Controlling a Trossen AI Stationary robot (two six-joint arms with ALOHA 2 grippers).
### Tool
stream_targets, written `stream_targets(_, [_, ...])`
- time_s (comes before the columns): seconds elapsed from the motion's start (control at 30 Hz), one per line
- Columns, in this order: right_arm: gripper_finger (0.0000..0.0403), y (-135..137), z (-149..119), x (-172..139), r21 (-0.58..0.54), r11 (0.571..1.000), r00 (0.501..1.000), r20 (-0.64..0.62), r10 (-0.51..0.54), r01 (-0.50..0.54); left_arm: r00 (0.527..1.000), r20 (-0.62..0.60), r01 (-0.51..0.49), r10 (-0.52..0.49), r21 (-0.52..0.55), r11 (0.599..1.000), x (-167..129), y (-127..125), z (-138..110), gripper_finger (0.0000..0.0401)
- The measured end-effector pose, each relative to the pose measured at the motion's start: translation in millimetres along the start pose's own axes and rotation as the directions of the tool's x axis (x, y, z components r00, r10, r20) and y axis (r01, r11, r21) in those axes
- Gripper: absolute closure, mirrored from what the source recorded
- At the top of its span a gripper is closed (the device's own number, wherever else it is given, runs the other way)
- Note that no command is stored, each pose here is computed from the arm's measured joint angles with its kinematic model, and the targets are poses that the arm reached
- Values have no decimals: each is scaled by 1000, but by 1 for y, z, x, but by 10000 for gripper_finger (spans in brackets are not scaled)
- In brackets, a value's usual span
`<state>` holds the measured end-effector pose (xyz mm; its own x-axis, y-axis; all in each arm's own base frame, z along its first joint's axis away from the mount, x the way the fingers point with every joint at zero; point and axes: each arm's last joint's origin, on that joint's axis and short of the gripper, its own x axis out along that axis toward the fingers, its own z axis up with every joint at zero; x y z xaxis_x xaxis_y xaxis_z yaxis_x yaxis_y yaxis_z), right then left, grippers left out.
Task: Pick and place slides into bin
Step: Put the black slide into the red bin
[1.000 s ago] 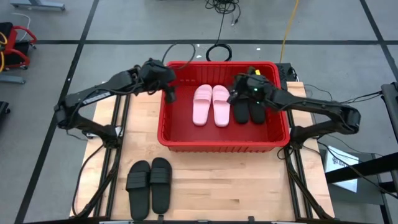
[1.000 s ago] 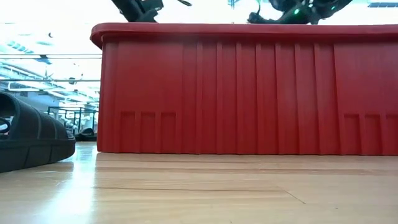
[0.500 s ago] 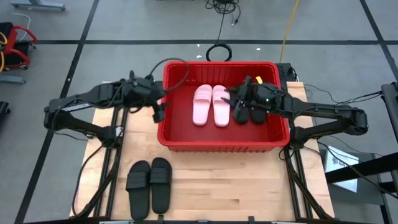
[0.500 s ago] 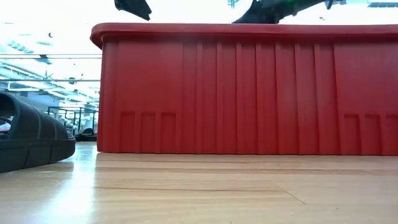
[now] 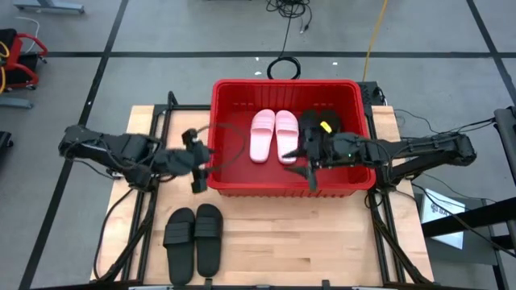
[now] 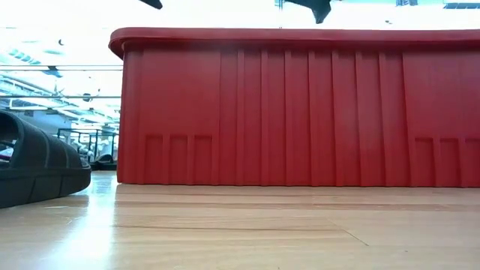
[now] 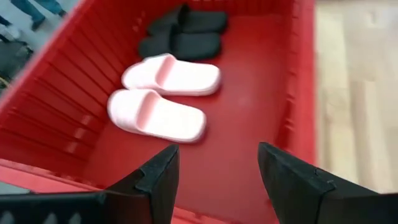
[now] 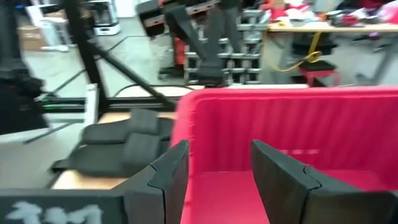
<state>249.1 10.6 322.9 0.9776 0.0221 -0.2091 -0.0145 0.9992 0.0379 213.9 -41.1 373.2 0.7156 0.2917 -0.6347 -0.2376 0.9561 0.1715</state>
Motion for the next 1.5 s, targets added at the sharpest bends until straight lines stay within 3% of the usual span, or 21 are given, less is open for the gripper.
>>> stream_targets(0.33, [243,43,-2,7,7,986,986,42,164,-165,997,0,72,-72,-52,996,-5,-54,-38,190])
stream_targets(0.57, [244,59,-6,17,-20,977,975,62,213,-212,977,77,198,-196,-10,980,-25,-86,-52,190])
stream_targets(0.83, [247,61,-11,25,-25,977,976,40,213,-212,916,236,312,-325,90,946,-49,-117,-51,190])
stream_targets(0.93, [247,61,-11,25,-47,976,976,41,214,-212,858,277,412,-432,129,902,-55,-123,-44,190])
stream_targets(1.07, [246,61,-11,25,-80,975,976,46,211,-206,716,291,602,-635,203,772,-67,-131,-32,190])
stream_targets(1.17, [248,61,-10,25,-98,974,976,59,211,-204,621,305,658,-722,299,691,-81,-134,-27,190])
stream_targets(1.37, [247,61,-9,25,-93,974,976,60,211,-205,566,305,624,-766,449,640,-100,-137,-26,190])
stream_targets(1.5, [246,61,-10,25,-91,974,976,59,211,-205,588,271,617,-762,458,639,-105,-136,-27,190])
